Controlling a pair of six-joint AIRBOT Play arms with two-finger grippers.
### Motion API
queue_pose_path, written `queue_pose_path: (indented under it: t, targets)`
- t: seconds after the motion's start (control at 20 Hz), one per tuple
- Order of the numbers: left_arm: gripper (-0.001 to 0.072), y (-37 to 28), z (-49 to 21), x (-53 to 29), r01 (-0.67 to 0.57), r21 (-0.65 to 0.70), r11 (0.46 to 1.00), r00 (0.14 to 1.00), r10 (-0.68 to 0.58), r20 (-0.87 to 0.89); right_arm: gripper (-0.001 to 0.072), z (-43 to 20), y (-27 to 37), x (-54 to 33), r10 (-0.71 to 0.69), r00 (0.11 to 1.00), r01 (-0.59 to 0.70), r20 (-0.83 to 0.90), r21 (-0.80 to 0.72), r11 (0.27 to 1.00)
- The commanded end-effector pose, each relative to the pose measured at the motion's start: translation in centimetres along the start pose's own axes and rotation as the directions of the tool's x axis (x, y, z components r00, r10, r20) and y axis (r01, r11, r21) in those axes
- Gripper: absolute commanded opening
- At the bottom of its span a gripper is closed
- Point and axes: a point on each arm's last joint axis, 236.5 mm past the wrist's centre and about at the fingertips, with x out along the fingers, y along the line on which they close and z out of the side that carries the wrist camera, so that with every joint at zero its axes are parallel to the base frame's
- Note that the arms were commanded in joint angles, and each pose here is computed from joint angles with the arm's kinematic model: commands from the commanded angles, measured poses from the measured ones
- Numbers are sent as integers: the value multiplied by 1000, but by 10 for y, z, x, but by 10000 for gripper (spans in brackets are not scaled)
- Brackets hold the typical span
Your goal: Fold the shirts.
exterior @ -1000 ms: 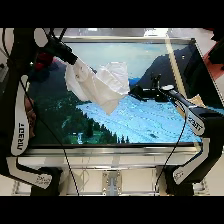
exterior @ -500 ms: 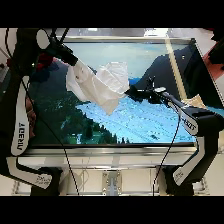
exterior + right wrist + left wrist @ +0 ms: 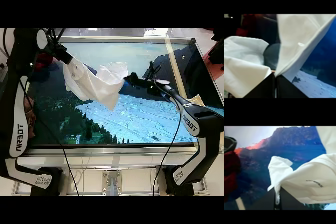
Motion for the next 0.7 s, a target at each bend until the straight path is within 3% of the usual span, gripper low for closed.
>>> queue_pose_path:
  t: [0.0, 0.2, 0.35, 0.5, 0.65]
  targets:
    - [18, 42, 2, -47, -139, -32, 990, 990, 140, 34, 27, 31, 71, -52, 12, 999, -22, -46, -220, 975]
    - [17, 72, 16, -165, -209, -133, 969, 948, 234, 214, 27, 56, 162, -179, -247, 967, 242, 66, -541, 805]
    - [17, 74, 18, -258, -213, -189, 959, 893, 269, 361, 27, 47, 277, -280, -208, 936, 351, 286, -688, 635]
    - [17, 39, 10, -319, -46, -249, 967, 870, 161, 466, 25, 26, 371, -369, -72, 869, 458, 489, -742, 490]
    - [16, -23, -6, -311, 190, -222, 956, 912, -88, 400, 25, 24, 399, -403, -21, 815, 527, 579, -725, 443]
